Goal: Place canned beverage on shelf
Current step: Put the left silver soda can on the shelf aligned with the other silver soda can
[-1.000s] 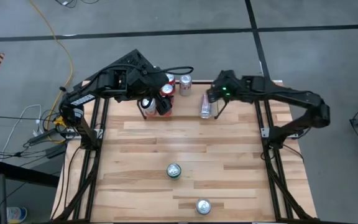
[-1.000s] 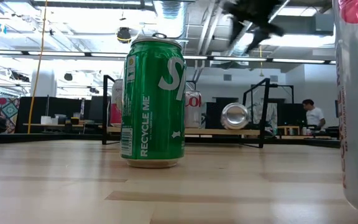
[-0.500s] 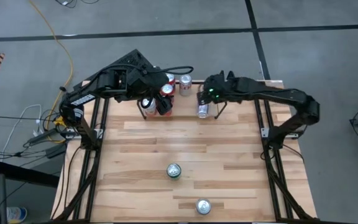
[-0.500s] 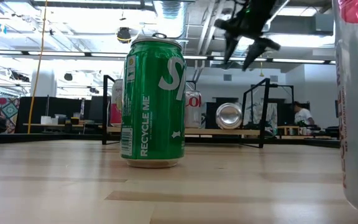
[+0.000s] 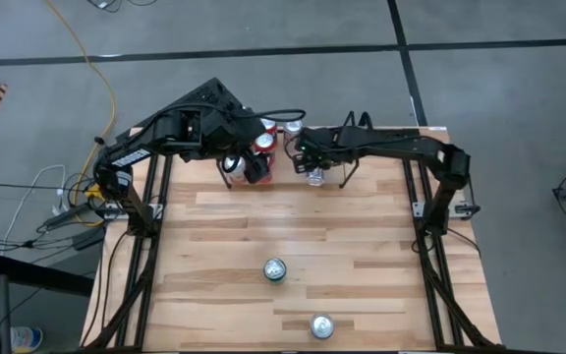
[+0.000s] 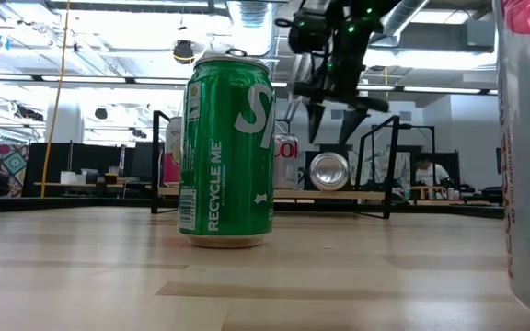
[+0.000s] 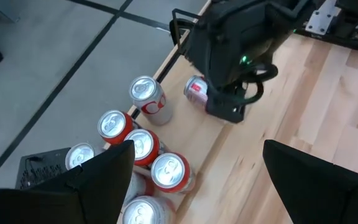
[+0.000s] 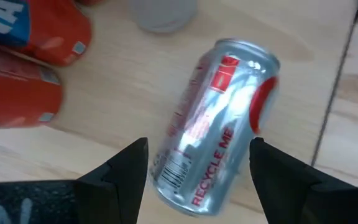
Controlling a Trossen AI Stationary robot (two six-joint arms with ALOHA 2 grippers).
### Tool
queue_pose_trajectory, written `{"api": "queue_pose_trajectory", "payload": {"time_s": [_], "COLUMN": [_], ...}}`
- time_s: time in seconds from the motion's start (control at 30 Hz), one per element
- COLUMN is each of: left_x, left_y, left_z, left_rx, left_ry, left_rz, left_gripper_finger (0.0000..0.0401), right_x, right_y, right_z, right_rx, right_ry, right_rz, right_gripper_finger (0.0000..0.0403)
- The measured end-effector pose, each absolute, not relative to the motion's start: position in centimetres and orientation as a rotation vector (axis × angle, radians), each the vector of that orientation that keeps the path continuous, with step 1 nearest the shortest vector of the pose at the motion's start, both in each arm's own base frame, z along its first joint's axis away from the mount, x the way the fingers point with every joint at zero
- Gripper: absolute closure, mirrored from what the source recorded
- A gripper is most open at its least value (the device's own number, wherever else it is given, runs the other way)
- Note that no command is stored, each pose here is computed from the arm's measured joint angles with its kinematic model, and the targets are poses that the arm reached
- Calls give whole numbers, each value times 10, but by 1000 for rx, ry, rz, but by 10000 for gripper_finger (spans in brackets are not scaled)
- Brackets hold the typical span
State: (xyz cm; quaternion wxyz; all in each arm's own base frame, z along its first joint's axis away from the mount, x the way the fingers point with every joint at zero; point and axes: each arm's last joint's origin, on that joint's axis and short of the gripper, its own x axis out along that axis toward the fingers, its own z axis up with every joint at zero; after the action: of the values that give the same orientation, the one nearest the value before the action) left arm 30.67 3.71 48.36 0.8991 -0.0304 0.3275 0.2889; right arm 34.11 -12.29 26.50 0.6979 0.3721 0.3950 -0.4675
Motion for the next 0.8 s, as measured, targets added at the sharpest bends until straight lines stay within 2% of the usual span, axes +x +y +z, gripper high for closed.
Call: {"api": "queue_pose_trajectory", "payload": {"time_s": [0.47, 0.8], "left_x": [306, 306], "left_y": [37, 37], "left_z": [483, 483], "left_rx": [3, 14], "left_ry": [704, 708], "left_rz": [574, 570], "left_gripper_finger": [60, 60], "right_x": [345, 362], "right_y": [-134, -150], "right_z": [253, 224], "right_rx": [895, 973], "right_ry": [897, 966], "right_rz": [-1103, -952], "right_gripper_finger": [143, 142]}}
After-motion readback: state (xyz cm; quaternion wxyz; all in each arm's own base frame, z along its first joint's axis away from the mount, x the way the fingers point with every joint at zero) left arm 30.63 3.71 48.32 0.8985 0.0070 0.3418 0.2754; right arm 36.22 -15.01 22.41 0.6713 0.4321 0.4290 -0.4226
